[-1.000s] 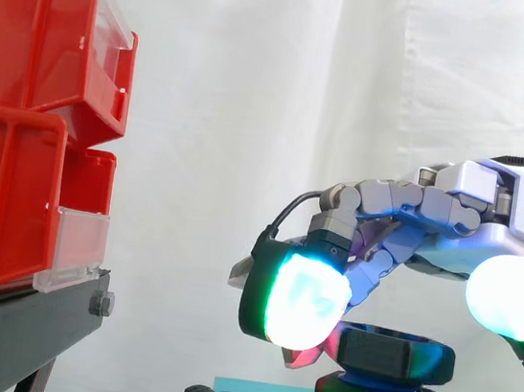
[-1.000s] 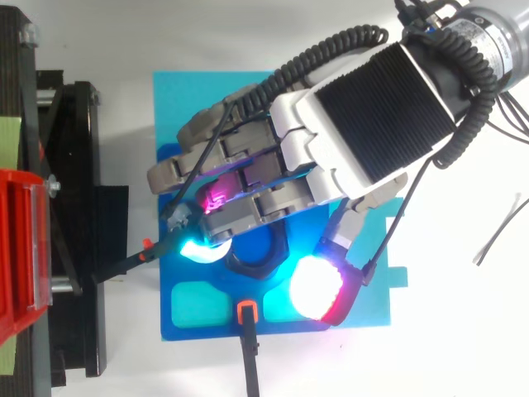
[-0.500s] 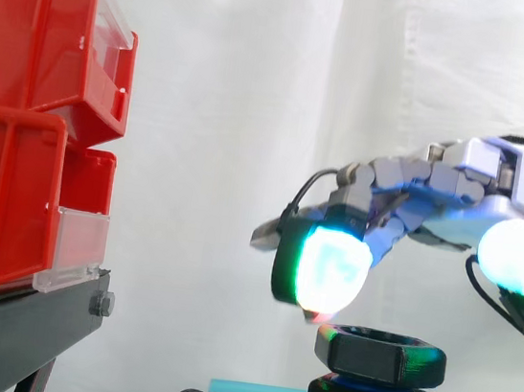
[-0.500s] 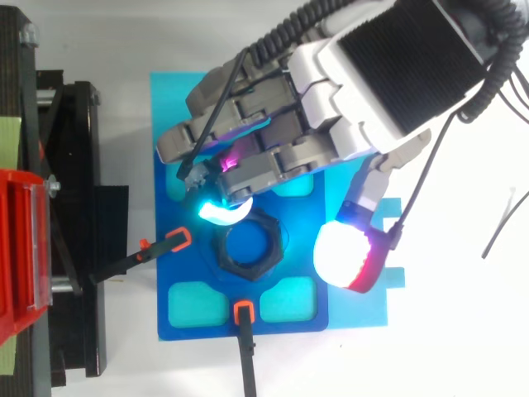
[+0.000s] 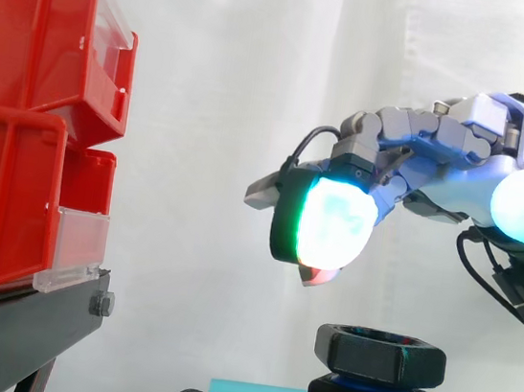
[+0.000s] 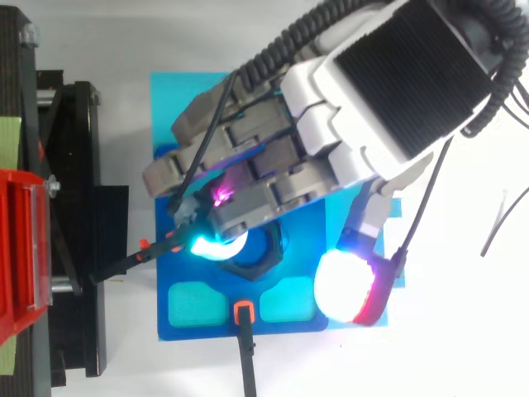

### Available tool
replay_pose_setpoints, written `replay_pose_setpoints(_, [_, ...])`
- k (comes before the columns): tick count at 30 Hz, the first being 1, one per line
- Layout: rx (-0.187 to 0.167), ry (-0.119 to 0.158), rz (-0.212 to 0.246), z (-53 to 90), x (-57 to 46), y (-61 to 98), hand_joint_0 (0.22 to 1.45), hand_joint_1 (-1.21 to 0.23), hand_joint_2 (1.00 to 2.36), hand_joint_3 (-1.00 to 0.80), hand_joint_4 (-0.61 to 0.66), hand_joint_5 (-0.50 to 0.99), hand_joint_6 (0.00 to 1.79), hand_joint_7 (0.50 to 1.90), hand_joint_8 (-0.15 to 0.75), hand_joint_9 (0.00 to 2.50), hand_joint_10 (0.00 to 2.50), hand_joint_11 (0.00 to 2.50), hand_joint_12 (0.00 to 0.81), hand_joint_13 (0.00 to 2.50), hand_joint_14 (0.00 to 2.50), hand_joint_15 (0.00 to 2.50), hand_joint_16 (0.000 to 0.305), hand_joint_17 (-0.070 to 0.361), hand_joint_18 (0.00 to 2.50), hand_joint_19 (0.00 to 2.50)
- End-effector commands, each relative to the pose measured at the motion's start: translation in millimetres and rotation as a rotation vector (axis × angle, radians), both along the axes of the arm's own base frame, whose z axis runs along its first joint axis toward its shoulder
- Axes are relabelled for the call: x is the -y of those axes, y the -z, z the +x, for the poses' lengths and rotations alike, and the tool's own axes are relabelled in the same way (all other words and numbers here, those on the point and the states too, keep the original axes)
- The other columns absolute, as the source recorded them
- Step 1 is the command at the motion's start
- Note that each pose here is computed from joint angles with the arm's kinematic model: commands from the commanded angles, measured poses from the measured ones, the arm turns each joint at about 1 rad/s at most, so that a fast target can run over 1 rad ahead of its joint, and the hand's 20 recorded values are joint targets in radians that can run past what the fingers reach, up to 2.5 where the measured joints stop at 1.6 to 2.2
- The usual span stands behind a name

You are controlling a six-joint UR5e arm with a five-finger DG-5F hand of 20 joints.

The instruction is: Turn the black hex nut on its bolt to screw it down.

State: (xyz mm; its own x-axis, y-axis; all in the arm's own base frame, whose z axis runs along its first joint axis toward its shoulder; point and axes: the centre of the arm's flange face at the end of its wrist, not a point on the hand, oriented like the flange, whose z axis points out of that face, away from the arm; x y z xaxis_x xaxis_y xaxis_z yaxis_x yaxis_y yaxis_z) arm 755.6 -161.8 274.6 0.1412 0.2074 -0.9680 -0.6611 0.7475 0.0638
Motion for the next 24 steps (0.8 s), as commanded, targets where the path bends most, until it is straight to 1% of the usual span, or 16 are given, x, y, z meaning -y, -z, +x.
replay_pose_setpoints(1, [0.009, -0.002, 0.014, 6.8, -13.9, 2.5, 0.53, -0.31, 1.00, -0.50, 0.25, -0.03, 0.50, 1.11, 0.289, 0.85, 0.01, 0.35, 0.312, 0.51, 0.01, 0.18, 0.053, 0.118, 0.46, 0.57])
replay_pose_setpoints(2, [0.013, -0.003, 0.015, 8.0, -17.0, 1.9, 0.53, -0.31, 1.00, -0.50, 0.25, -0.03, 0.50, 1.11, 0.289, 0.85, 0.01, 0.34, 0.312, 0.51, 0.01, 0.18, 0.053, 0.118, 0.47, 0.58])
replay_pose_setpoints(3, [0.018, -0.006, 0.017, 10.0, -23.6, 1.2, 0.53, -0.31, 1.00, -0.50, 0.25, -0.03, 0.50, 1.11, 0.288, 0.85, 0.01, 0.34, 0.311, 0.51, 0.01, 0.18, 0.053, 0.118, 0.47, 0.58])
replay_pose_setpoints(6, [0.018, -0.007, 0.021, 12.5, -33.1, 1.1, 0.53, -0.31, 1.00, -0.50, 0.25, -0.03, 0.50, 1.10, 0.293, 0.85, 0.01, 0.34, 0.312, 0.51, 0.01, 0.18, 0.053, 0.118, 0.47, 0.58])
replay_pose_setpoints(7, [0.018, -0.008, 0.027, 15.3, -43.7, 0.7, 0.53, -0.31, 1.00, -0.50, 0.26, -0.03, 0.50, 1.10, 0.292, 0.85, 0.01, 0.35, 0.312, 0.51, 0.01, 0.18, 0.053, 0.118, 0.47, 0.57])
replay_pose_setpoints(8, [0.020, -0.008, 0.028, 16.1, -46.9, 0.6, 0.53, -0.31, 1.00, -0.50, 0.26, -0.03, 0.50, 1.10, 0.291, 0.85, 0.01, 0.35, 0.313, 0.51, 0.01, 0.18, 0.053, 0.118, 0.47, 0.58])
replay_pose_setpoints(9, [0.020, -0.008, 0.028, 16.1, -46.9, 0.6, 0.53, -0.31, 1.00, -0.50, 0.25, -0.03, 0.50, 1.10, 0.291, 0.85, 0.01, 0.35, 0.312, 0.51, 0.01, 0.18, 0.053, 0.118, 0.47, 0.58])
replay_pose_setpoints(10, [0.020, -0.006, 0.029, 17.6, -54.3, 1.1, 0.53, -0.31, 1.00, -0.50, 0.25, -0.03, 0.50, 1.10, 0.290, 0.85, 0.01, 0.34, 0.313, 0.51, 0.01, 0.18, 0.053, 0.118, 0.47, 0.58])
replay_pose_setpoints(12, [0.006, -0.008, 0.034, 21.2, -64.0, 11.6, 0.53, -0.31, 1.00, -0.50, 0.26, -0.03, 0.50, 1.10, 0.291, 0.85, 0.01, 0.36, 0.311, 0.51, 0.01, 0.18, 0.053, 0.118, 0.47, 0.58])
replay_pose_setpoints(14, [0.008, -0.008, 0.036, 22.0, -67.2, 11.3, 0.53, -0.31, 1.00, -0.50, 0.26, -0.03, 0.50, 1.10, 0.291, 0.85, 0.01, 0.35, 0.313, 0.52, 0.01, 0.18, 0.053, 0.119, 0.47, 0.57])
replay_pose_setpoints(15, [0.006, -0.011, 0.036, 22.8, -72.8, 11.6, 0.53, -0.31, 1.00, -0.50, 0.26, -0.03, 0.50, 1.10, 0.291, 0.84, 0.01, 0.35, 0.313, 0.51, 0.01, 0.18, 0.053, 0.119, 0.47, 0.58])
replay_pose_setpoints(17, [0.004, -0.011, 0.037, 22.9, -73.9, 11.7, 0.53, -0.31, 1.00, -0.50, 0.26, -0.03, 0.50, 1.09, 0.292, 0.84, 0.01, 0.35, 0.314, 0.52, 0.01, 0.18, 0.053, 0.119, 0.47, 0.58])
replay_pose_setpoints(18, [-0.004, -0.013, 0.040, 23.6, -80.5, 12.3, 0.53, -0.31, 1.00, -0.50, 0.26, -0.03, 0.50, 1.09, 0.293, 0.84, 0.01, 0.35, 0.314, 0.52, 0.01, 0.18, 0.053, 0.119, 0.47, 0.57])
replay_pose_setpoints(19, [-0.014, -0.012, 0.044, 23.9, -84.7, 13.1, 0.53, -0.31, 1.00, -0.50, 0.25, -0.03, 0.50, 1.09, 0.293, 0.84, 0.01, 0.35, 0.314, 0.52, 0.01, 0.18, 0.053, 0.119, 0.47, 0.58])
replay_pose_setpoints(23, [-0.038, -0.006, 0.045, 23.3, -90.8, 16.3, 0.53, -0.31, 1.00, -0.50, 0.26, -0.03, 0.50, 1.10, 0.293, 0.85, 0.01, 0.35, 0.315, 0.52, 0.01, 0.18, 0.053, 0.119, 0.47, 0.58])
replay_pose_setpoints(24, [-0.044, 0.000, 0.045, 23.4, -92.4, 17.1, 0.53, -0.31, 1.00, -0.50, 0.26, -0.03, 0.50, 1.09, 0.292, 0.85, 0.01, 0.35, 0.316, 0.52, 0.01, 0.18, 0.053, 0.119, 0.47, 0.58])
